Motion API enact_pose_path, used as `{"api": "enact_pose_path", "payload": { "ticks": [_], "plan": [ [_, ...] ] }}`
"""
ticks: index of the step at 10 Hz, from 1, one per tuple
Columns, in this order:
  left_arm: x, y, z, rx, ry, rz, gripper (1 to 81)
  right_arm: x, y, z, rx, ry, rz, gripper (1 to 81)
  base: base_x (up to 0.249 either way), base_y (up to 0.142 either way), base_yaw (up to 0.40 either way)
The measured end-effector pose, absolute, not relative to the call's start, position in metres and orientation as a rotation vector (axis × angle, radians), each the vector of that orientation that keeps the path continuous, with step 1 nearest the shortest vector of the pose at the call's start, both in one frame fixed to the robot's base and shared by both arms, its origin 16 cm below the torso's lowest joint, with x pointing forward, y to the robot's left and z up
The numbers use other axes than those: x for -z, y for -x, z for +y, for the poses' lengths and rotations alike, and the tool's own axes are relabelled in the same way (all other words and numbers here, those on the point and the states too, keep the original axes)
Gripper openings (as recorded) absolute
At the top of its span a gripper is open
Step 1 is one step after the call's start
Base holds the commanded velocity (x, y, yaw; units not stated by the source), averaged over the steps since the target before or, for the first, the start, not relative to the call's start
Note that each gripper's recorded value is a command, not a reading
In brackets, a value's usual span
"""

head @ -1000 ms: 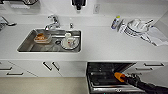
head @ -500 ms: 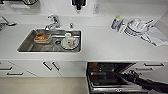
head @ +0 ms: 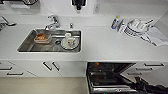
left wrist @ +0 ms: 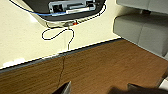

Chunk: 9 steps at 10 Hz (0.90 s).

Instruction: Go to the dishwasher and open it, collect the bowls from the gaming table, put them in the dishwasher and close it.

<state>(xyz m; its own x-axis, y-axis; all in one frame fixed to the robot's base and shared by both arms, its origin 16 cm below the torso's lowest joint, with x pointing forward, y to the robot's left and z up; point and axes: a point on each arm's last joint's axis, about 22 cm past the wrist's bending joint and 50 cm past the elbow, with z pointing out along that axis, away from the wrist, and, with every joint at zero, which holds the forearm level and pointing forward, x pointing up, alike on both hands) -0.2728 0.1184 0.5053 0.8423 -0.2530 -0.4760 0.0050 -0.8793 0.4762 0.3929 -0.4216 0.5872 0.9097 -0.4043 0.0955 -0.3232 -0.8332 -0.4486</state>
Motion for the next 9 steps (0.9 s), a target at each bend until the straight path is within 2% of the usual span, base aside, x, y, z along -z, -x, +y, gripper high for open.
{"api": "enact_pose_path", "payload": {
  "ticks": [3,9],
  "plan": [
    [-0.503,0.270,0.123,0.743,-2.557,-0.186,81.1,-0.564,-0.256,-0.427,-0.026,2.690,0.575,81.1,0.000,0.000,0.000],
    [-0.480,0.214,0.121,0.637,-2.584,-0.217,81.1,-0.550,-0.097,-0.406,-0.297,2.713,0.517,81.1,0.000,0.000,0.000]
  ]
}}
